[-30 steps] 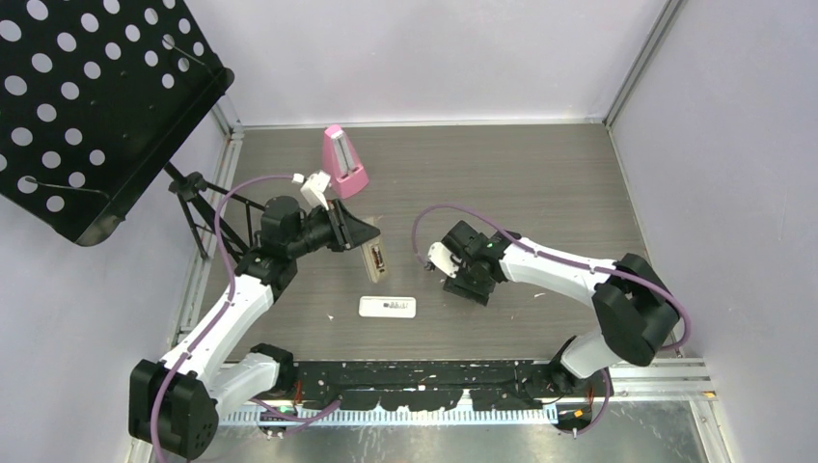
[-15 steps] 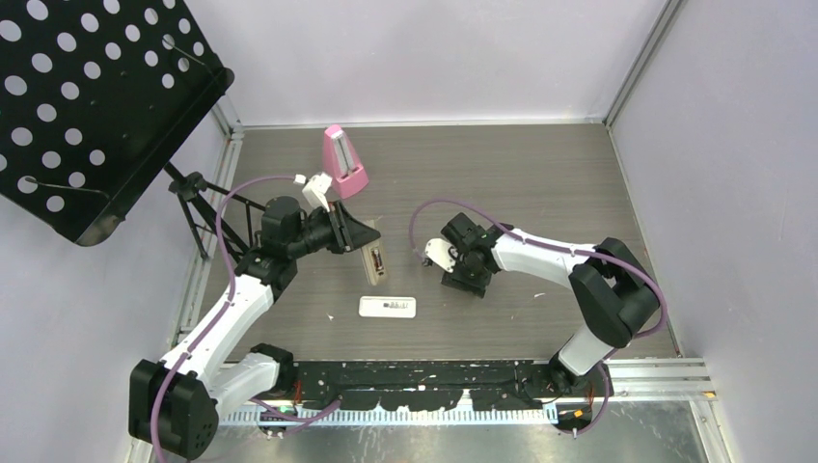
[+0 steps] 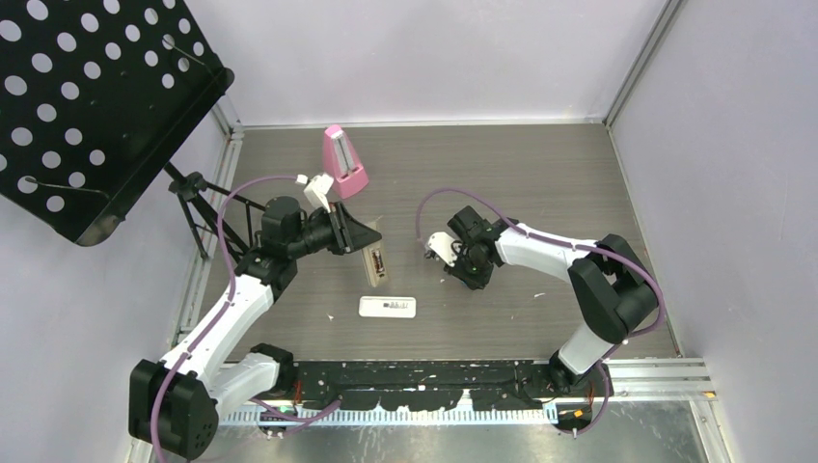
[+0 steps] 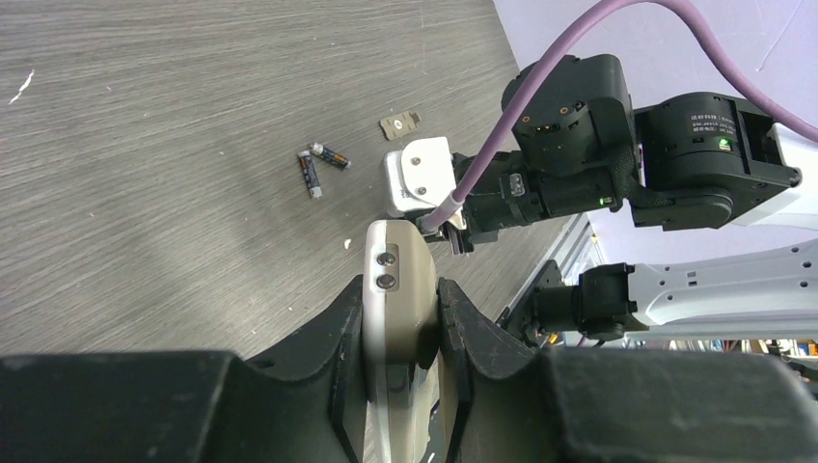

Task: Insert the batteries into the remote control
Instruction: Pick up the battery from the center of the board.

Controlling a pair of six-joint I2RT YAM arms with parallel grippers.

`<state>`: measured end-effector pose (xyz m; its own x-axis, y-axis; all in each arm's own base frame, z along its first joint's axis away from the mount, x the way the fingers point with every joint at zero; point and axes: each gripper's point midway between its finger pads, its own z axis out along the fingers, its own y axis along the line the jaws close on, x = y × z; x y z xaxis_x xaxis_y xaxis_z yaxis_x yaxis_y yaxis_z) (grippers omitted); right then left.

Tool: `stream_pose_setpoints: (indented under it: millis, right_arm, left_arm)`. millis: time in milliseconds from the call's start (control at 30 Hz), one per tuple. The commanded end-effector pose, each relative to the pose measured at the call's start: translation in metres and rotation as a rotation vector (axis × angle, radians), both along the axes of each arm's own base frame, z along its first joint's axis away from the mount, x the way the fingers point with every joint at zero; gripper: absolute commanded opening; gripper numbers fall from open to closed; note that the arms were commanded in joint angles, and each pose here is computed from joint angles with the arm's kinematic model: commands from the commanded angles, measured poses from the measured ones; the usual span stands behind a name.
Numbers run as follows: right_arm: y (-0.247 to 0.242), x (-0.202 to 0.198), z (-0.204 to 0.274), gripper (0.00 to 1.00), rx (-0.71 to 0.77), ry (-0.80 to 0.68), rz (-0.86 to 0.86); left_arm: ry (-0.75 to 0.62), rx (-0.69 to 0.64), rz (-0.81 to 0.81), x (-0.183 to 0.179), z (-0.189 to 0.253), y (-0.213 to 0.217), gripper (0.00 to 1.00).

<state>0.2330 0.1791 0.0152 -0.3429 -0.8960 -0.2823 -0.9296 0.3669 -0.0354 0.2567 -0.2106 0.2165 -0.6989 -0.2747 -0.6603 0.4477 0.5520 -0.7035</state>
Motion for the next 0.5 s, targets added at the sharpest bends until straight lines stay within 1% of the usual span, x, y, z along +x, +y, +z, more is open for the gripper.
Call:
stream_pose_setpoints:
  millis: [0, 100, 200, 267, 367, 467]
  right_arm:
    - [0.011, 0.013, 0.004, 0.16, 0.045, -0.035, -0.06]
    - [0.02, 0.013, 0.008, 0.11, 0.09, -0.016, -0.116]
    - [0.034, 0.009, 0.03, 0.09, 0.188, -0.003, -0.173]
    - [0.047, 0.001, 0.055, 0.09, 0.292, 0.01, -0.178]
    - [0.06, -0.005, 0.101, 0.08, 0.456, -0.043, -0.197]
    - [0.068, -0.01, 0.144, 0.01, 0.609, -0.086, -0.259]
  left_arm:
    - [-0.086, -0.038, -0.021, 0.004, 0.026, -0.004, 0.0]
    - [-0.072, -0.059, 0.0, 0.008, 0.022, -0.005, 0.0]
    - [-0.058, -0.112, 0.027, 0.013, 0.02, -0.007, 0.0]
    - [-0.059, -0.155, 0.042, 0.016, 0.02, -0.008, 0.0]
    - [-0.076, -0.195, 0.061, 0.019, 0.022, -0.008, 0.0]
    - [-0.07, -0.201, 0.069, 0.022, 0.02, -0.009, 0.0]
